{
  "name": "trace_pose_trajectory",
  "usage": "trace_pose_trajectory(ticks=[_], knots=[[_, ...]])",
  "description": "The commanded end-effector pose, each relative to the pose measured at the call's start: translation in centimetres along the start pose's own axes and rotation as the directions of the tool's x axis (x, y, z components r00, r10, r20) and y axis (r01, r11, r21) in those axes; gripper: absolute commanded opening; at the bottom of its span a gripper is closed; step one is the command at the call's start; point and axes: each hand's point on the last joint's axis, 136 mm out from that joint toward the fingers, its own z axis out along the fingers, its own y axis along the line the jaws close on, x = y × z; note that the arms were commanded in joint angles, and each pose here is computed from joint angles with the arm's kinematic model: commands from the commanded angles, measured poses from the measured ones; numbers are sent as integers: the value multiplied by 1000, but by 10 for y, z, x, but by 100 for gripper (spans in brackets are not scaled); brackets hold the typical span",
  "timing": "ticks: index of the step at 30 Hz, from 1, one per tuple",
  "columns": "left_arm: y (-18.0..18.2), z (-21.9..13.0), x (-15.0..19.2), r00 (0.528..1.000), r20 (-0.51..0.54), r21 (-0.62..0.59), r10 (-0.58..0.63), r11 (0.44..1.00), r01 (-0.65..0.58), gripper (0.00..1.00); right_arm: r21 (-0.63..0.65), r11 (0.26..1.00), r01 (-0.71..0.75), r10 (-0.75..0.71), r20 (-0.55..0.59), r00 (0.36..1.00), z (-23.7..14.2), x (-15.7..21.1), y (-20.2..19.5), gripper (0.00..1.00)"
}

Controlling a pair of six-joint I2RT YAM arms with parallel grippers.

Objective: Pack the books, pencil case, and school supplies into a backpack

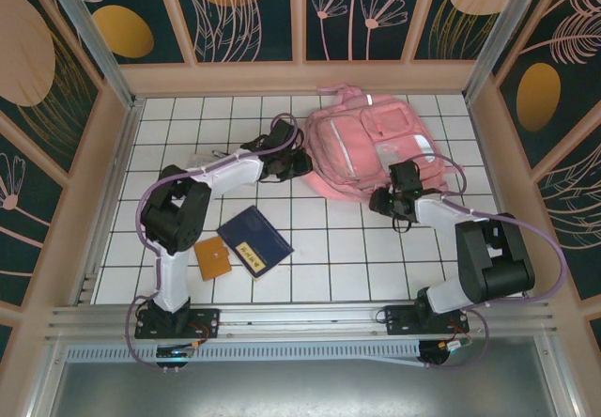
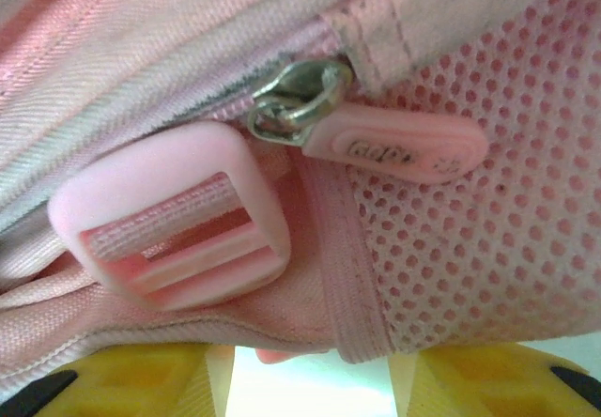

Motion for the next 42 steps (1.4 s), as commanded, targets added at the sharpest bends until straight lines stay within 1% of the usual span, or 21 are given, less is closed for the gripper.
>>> trace_pose_trajectory(ticks=[1, 2, 5, 9, 16, 22, 25, 27, 30, 33, 37, 42], knots=[[-67, -55, -34, 994, 100, 171, 52, 983, -68, 0, -52, 998, -45, 49, 76, 996, -4, -12, 14, 47], [-72, -60, -39, 992, 112, 181, 55, 981, -75, 0, -34, 999, -41, 44, 83, 996, -5, -12, 11, 47], [-85, -71, -47, 989, 134, 198, 69, 976, -95, 0, -13, 1000, -27, 28, 96, 995, -5, -12, 7, 38], [-92, -76, -51, 988, 134, 209, 74, 973, -102, 0, -20, 1000, -8, 11, 120, 993, -7, -15, 8, 25], [-90, -73, -49, 990, 123, 208, 72, 973, -97, 0, -33, 999, 23, -18, 145, 989, -17, -20, 11, 1], [-90, -71, -51, 987, 133, 197, 94, 973, -120, 0, -85, 995, 55, -43, 138, 989, -29, -16, 20, 0], [-88, -67, -52, 985, 128, 178, 116, 974, -138, 0, -147, 985, 88, -71, 116, 991, -38, -11, 34, 0], [-86, -63, -50, 987, 116, 176, 112, 975, -132, 0, -218, 967, 131, -114, 88, 990, -44, -5, 50, 0], [-84, -54, -44, 992, 100, 207, 80, 973, -99, 0, -356, 914, 197, -200, 28, 979, -54, 9, 83, 0], [-84, -47, -39, 995, 91, 239, 47, 969, -67, 0, -455, 861, 226, -259, -11, 966, -61, 19, 111, 0], [-83, -37, -28, 997, 71, 257, 30, 965, -48, 0, -583, 772, 255, -307, 10, 952, -80, 19, 156, 0], [-80, -15, 2, 999, 19, 273, 28, 962, -32, 0, -700, 668, 250, -316, 36, 948, -97, 15, 208, 0]])
